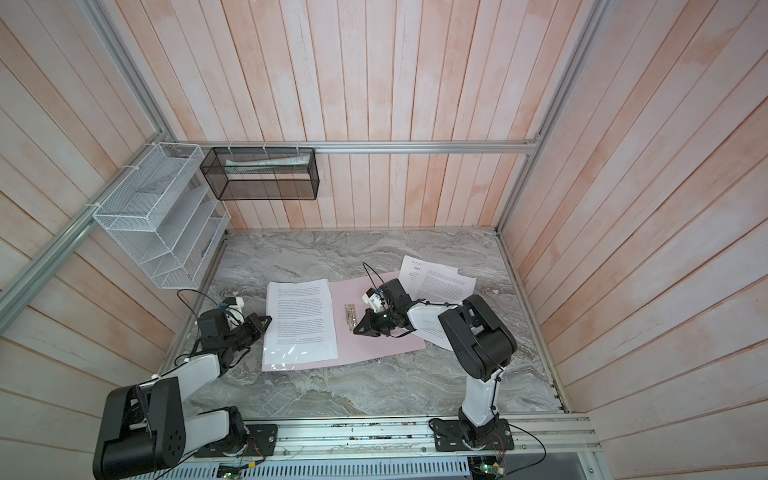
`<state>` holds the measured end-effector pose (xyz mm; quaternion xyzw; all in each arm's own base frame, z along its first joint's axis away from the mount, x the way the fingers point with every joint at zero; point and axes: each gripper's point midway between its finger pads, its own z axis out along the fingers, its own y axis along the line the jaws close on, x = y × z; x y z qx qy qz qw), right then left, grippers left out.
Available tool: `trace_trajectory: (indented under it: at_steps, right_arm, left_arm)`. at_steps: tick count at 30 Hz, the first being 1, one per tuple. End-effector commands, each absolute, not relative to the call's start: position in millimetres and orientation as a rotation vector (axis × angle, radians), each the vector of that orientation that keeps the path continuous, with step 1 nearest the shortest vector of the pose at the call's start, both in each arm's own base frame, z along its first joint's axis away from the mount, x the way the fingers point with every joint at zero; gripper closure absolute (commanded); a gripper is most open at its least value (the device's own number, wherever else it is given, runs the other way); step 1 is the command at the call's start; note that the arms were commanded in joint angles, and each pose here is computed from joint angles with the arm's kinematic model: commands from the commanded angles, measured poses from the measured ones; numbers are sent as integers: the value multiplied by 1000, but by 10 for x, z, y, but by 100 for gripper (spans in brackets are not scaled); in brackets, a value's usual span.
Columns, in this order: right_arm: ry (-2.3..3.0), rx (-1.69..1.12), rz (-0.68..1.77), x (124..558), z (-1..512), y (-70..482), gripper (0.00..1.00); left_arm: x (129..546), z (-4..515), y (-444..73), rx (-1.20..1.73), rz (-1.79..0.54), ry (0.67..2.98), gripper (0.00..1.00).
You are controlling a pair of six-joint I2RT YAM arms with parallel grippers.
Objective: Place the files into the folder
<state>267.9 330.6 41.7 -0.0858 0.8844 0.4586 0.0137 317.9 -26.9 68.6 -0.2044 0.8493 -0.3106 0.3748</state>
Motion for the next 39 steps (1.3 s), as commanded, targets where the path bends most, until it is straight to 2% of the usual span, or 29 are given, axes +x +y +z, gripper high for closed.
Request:
trace_trajectory:
  at_steps: [1, 7, 15, 17, 21, 25, 28, 32, 39]
  right_arm:
    - [2690, -314, 1494, 2804, 504, 3471, 100]
    - [2639, -326, 1536, 3079, 618, 3631, 100]
    - [2549, -265, 1501, 3830, 712, 3736, 100]
    - [2539, -295, 1481, 3896, 746, 3767, 100]
    - [2524, -346, 1481, 3726, 849, 3784, 100]
    - [2578, -408, 1398, 3330, 799, 3722, 74]
    - [2631, -428, 1362, 3056, 675, 3703, 65]
    - [2661, -432, 1354, 2858, 519, 3717, 59]
    - [2677, -418, 1364, 2805, 361, 3828, 60]
  left_arm:
    - [3198, 691, -246, -495, -769, 2168, 100]
    - [3195, 682, -248, -497, -771, 2170, 100]
    - [3201, 680, -247, -497, -771, 2171, 100]
    - [3202, 667, -240, -506, -768, 2175, 100]
    - [3209, 651, -238, -511, -768, 2182, 100]
    - [3199, 686, -247, -498, -769, 2169, 100]
    - [3184, 700, -234, -502, -761, 2161, 100]
    - [3192, 685, -230, -506, -759, 2168, 100]
    - [3186, 698, -234, -501, -758, 2164, 100]
